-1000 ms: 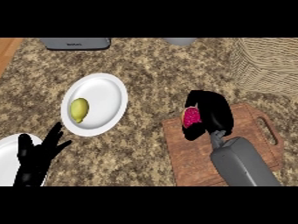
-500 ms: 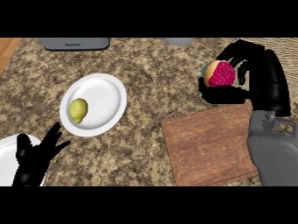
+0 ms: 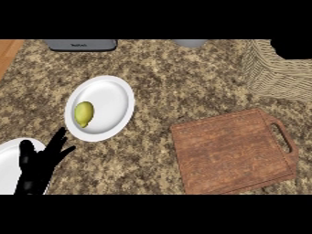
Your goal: Pick the cupcake from the cutting board and place it in the basket
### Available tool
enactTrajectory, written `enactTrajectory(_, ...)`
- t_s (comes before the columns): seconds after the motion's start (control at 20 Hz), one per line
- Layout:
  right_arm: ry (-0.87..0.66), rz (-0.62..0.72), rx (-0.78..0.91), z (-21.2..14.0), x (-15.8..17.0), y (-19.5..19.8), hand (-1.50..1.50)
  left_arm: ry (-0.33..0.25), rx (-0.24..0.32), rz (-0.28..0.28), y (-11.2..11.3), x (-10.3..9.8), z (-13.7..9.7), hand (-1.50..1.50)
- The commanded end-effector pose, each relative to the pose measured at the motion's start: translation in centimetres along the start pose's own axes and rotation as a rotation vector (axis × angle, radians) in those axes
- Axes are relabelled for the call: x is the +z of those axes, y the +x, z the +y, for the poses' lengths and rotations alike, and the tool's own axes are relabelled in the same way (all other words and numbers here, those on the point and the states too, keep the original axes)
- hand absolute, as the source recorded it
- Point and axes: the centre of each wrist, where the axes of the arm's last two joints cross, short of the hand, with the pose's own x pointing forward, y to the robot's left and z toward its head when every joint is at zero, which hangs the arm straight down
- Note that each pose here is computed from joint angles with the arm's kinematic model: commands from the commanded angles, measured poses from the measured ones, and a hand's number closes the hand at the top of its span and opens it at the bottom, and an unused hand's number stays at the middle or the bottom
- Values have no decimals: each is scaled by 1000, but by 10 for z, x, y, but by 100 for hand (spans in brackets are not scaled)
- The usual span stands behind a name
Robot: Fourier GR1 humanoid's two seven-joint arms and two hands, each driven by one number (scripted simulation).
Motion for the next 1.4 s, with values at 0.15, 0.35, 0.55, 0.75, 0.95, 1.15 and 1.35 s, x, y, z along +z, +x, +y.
enactTrajectory(0.15, -59, 62, 26, -22, -51, 6, 150, 1, -6, 69, -3, 3, -11, 0)
enactTrajectory(0.35, -33, 88, 54, -48, -74, -39, 150, 7, 7, 65, -9, -9, -21, 0)
enactTrajectory(0.55, -33, 90, 103, -48, -102, -52, 150, -9, -19, 48, -11, -5, -9, 0)
enactTrajectory(0.75, -42, 86, 105, -27, -117, -61, 150, -23, -7, 61, -4, -1, -12, 0)
enactTrajectory(0.95, -37, 136, 37, -33, -125, -106, 150, -6, -12, 54, -3, 3, 12, 0)
enactTrajectory(1.15, -42, 194, -140, -32, -132, -123, 150, -15, -15, 52, 0, -20, -9, 0)
enactTrajectory(1.35, -31, 175, -138, -36, -132, -145, 150, -20, -1, 59, -10, -3, -16, 0)
